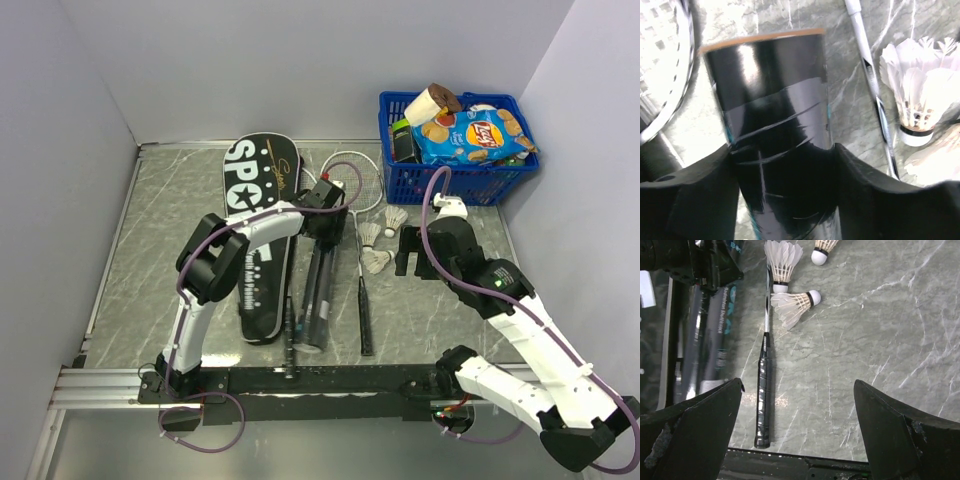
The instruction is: Pack up the badminton gear
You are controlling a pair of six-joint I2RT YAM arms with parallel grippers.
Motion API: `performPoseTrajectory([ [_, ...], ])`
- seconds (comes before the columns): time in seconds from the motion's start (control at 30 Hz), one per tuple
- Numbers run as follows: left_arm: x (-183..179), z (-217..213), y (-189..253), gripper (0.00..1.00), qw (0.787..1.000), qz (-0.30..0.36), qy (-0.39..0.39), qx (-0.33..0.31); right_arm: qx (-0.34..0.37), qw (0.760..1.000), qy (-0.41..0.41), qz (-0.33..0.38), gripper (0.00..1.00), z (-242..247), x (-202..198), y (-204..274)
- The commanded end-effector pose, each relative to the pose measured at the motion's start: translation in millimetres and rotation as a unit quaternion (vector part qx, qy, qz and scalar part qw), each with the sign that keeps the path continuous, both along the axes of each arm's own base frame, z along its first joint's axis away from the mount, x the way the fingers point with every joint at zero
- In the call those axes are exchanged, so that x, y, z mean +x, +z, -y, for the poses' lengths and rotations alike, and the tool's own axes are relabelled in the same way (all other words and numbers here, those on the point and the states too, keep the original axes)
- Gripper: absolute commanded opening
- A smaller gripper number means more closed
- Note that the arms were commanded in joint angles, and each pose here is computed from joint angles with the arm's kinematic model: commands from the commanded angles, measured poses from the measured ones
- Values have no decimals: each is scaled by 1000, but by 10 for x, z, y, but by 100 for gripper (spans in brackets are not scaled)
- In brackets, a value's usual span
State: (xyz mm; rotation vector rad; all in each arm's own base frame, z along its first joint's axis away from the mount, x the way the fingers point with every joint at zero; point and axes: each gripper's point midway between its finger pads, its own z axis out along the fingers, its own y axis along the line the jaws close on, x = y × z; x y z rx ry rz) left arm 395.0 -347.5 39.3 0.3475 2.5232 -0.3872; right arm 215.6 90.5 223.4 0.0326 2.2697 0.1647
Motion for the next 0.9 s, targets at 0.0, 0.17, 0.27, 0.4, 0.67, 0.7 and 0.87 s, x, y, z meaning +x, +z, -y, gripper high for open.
performPoseTrajectory([
  [0.0, 88, 36, 273, 42, 1000, 27, -9, 1, 11, 1000, -2, 13, 100, 8, -10, 54],
  [0.17, 110, 125, 695, 39, 998, 48, -20, -22, 11, 1000, -1, 15, 100, 9, -9, 75],
  [0.27, 129, 229, 1177, 39, 995, 78, -34, -50, 12, 1000, 0, 18, 100, 5, -7, 108],
  [0.4, 74, 225, 1909, 38, 989, 120, -55, -70, 12, 1000, 0, 21, 100, 14, -6, 136],
  [0.67, -314, -347, 2785, 41, 976, 193, -101, 4, 13, 999, 13, 29, 100, -22, 17, 243],
  [0.7, -375, -414, 2708, 41, 976, 189, -103, 25, 11, 999, 15, 31, 100, -27, 31, 262],
  [0.87, -685, -761, 2726, 34, 963, 220, -119, 99, 13, 999, 25, 38, 100, -73, 69, 380],
])
